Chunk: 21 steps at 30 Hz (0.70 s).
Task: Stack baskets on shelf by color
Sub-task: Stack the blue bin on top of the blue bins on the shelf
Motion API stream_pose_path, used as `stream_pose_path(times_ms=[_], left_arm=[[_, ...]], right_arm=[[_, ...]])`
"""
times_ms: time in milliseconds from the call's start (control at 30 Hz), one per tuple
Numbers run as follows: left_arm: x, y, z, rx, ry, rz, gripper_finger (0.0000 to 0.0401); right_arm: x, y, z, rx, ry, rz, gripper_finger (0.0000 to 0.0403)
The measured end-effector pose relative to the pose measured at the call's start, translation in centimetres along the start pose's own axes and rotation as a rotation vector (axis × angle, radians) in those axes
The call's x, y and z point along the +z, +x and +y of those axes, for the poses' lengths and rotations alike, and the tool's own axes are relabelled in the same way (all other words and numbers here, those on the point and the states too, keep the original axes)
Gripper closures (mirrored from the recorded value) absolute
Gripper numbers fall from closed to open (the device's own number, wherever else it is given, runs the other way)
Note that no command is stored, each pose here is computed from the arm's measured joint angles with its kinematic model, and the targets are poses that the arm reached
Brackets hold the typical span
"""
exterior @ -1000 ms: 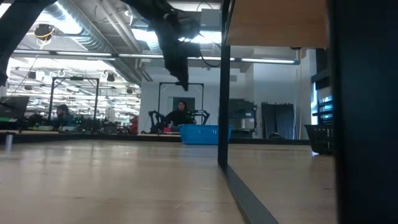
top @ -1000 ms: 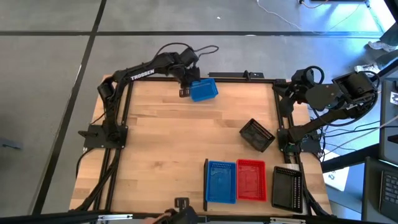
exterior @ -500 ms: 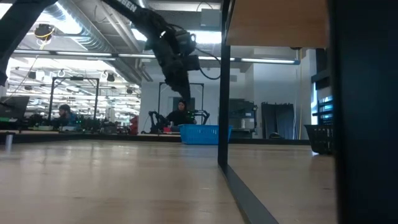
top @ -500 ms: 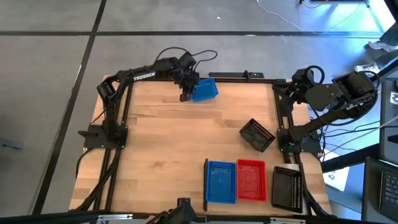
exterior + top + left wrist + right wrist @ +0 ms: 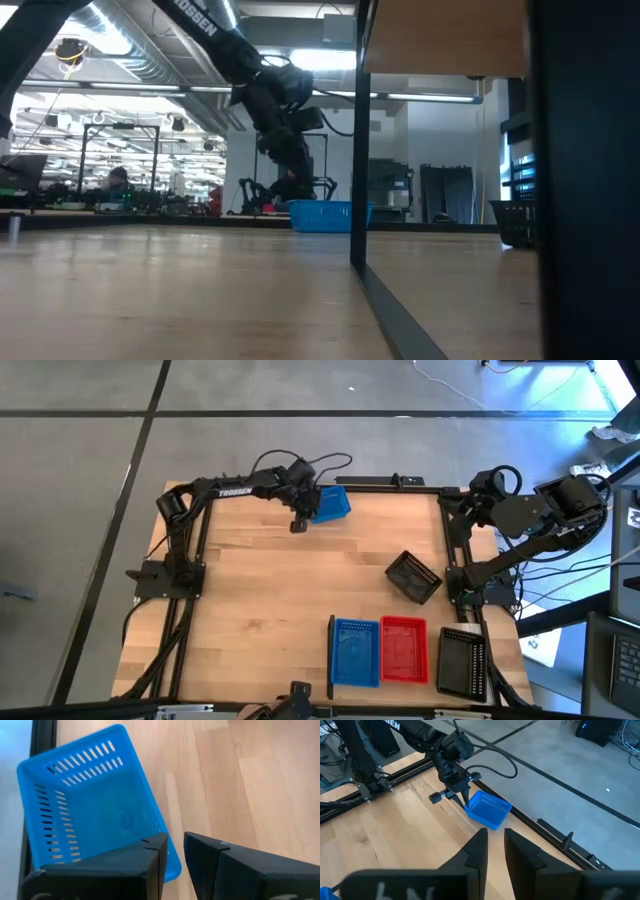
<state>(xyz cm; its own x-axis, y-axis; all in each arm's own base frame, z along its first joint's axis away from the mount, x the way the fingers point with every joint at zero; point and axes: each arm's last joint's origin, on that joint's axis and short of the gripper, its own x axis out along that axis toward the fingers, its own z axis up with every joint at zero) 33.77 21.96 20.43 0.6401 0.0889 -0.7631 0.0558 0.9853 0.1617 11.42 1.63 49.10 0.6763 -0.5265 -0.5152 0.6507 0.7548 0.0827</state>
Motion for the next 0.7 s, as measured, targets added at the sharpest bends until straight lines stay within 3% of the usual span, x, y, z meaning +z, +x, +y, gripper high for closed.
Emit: stream_pose_path(times_ms=[367, 700], left_arm=[[-0.6, 0.4, -0.2, 0.029, -0.009, 0.028, 0.0344], [-1.9, 3.1, -0.1, 0.025, -0.066, 0.086, 0.0344]], right_arm=[[0.0, 0.0, 0.0, -0.001, 0.003, -0.001, 0.0340], [0.1, 0.0, -0.1, -0.019, 0.005, -0.017, 0.0341]])
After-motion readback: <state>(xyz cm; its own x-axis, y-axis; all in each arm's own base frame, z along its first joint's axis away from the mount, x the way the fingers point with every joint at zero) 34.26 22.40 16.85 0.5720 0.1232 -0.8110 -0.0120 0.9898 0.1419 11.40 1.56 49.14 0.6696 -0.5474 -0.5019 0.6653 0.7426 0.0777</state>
